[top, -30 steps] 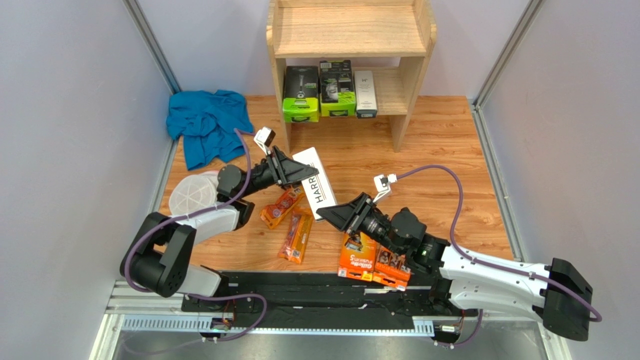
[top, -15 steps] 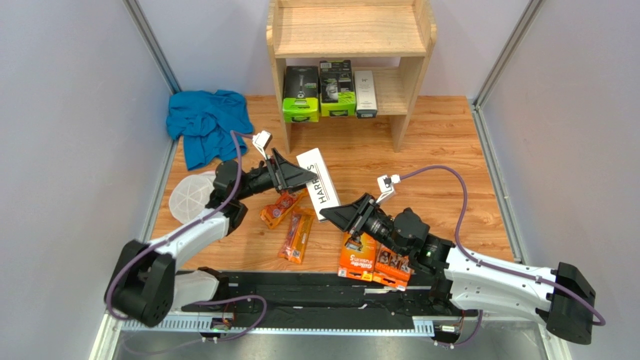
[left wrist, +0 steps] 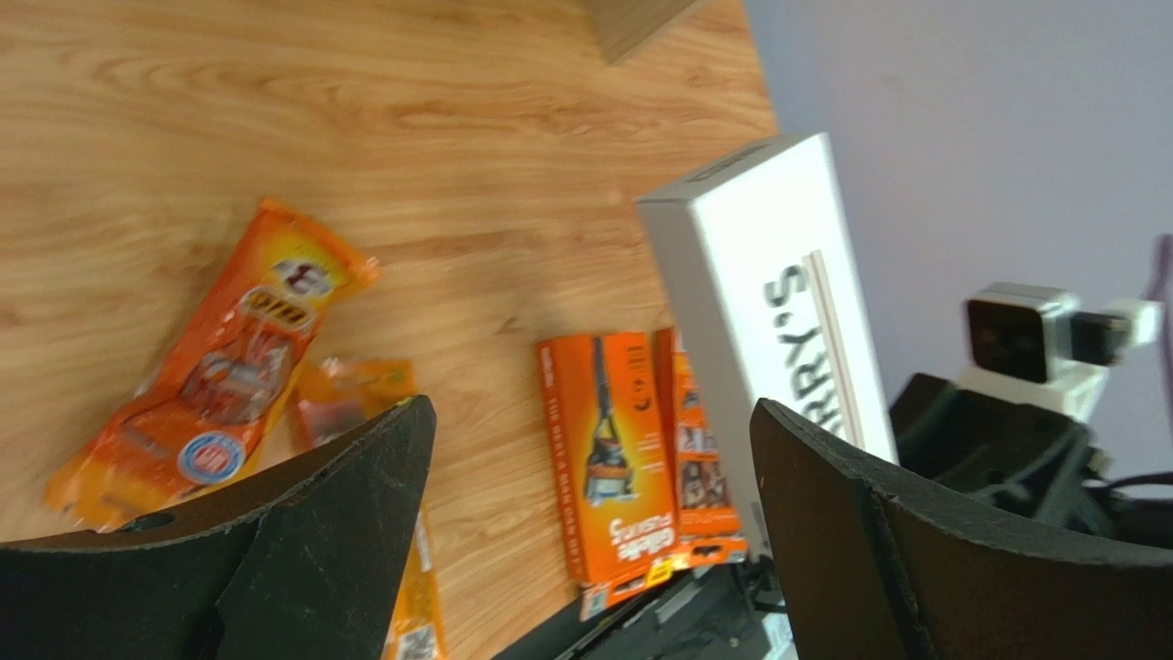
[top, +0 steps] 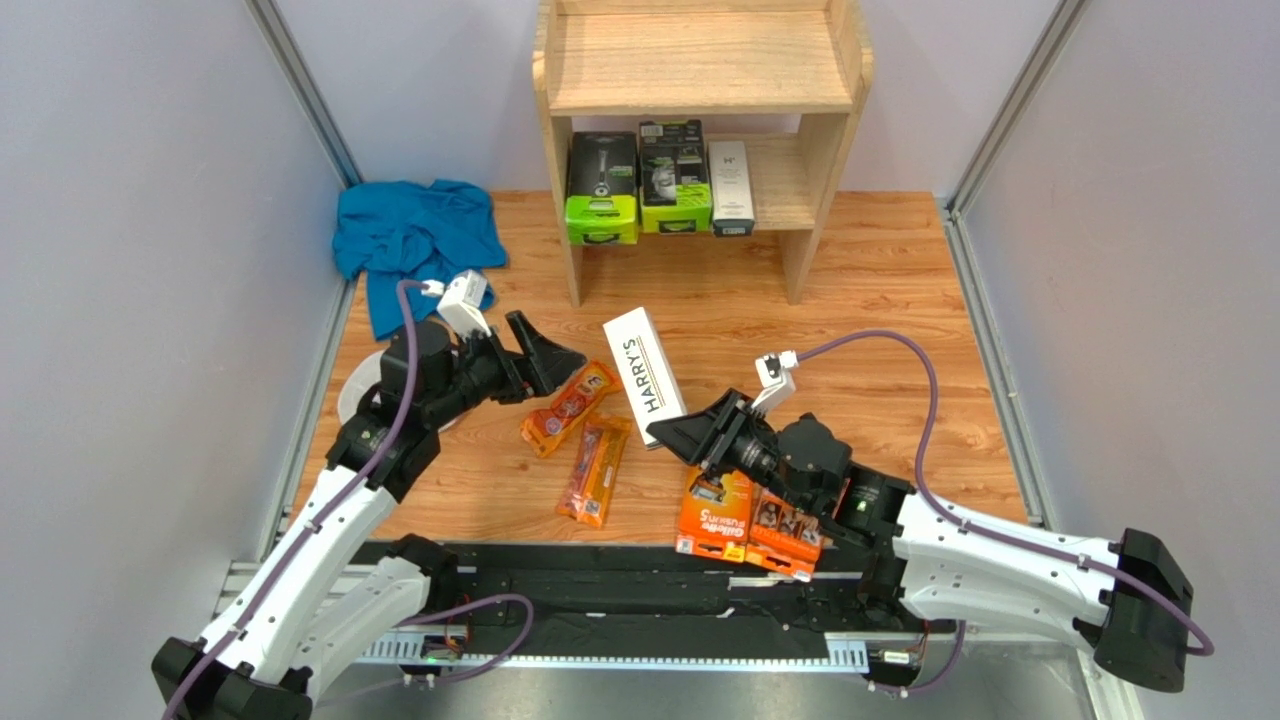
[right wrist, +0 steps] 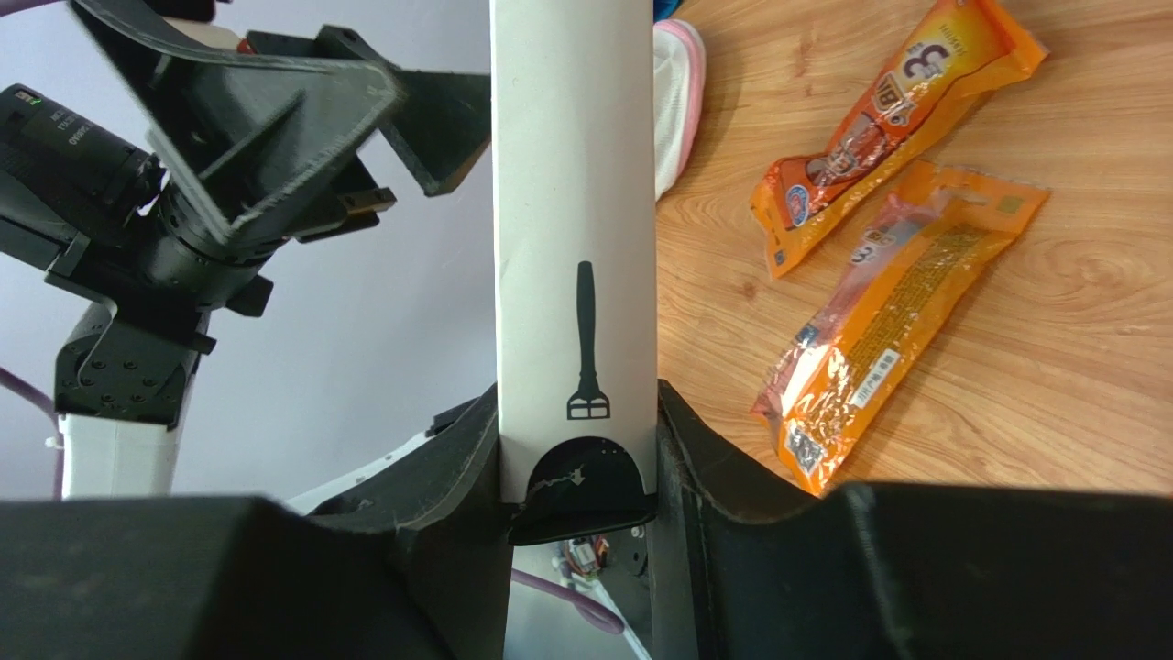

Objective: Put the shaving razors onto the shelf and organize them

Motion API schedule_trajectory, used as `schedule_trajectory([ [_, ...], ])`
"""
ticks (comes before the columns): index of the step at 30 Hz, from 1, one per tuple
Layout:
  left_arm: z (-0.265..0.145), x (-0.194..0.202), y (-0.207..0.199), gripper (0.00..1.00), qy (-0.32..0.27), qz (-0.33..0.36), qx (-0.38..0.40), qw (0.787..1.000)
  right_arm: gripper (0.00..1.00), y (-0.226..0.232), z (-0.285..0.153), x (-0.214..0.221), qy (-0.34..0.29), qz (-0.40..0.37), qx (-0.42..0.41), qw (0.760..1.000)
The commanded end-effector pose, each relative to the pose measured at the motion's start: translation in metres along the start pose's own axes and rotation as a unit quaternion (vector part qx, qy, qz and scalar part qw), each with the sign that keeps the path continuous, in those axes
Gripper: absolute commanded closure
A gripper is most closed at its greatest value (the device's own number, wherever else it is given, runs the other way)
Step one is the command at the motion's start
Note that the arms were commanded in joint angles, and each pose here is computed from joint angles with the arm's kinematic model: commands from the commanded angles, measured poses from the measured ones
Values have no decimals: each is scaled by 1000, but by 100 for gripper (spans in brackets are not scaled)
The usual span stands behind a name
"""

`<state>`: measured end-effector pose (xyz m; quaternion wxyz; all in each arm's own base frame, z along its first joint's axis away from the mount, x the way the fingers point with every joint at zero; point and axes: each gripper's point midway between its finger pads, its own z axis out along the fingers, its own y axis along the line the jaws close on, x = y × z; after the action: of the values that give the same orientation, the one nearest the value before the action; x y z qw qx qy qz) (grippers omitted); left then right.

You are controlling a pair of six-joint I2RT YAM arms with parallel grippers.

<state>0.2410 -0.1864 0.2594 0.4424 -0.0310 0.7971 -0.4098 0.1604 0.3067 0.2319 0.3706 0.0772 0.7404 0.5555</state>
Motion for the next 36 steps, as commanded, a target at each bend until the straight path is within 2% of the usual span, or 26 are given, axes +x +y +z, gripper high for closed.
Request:
schedule_trajectory([
  [1, -5, 27, 42, 7, 39, 15, -84, 996, 91, 22, -5, -32, -45, -9, -11, 999],
  [9, -10, 42, 56, 7, 51, 19, -100, 994, 90, 4, -13, -66, -62, -8, 21, 998],
  [20, -9, 61, 71, 7, 72, 11, -112, 991, 90, 20, -11, -113, -60, -46, 13, 997],
  [25, -11, 64, 74, 8, 73, 12, -114, 991, 89, 15, -15, -156, -104, -25, 24, 994],
  [36, -12, 71, 80, 8, 78, 13, -118, 990, 89, 10, -1, -229, -121, -17, 19, 992],
])
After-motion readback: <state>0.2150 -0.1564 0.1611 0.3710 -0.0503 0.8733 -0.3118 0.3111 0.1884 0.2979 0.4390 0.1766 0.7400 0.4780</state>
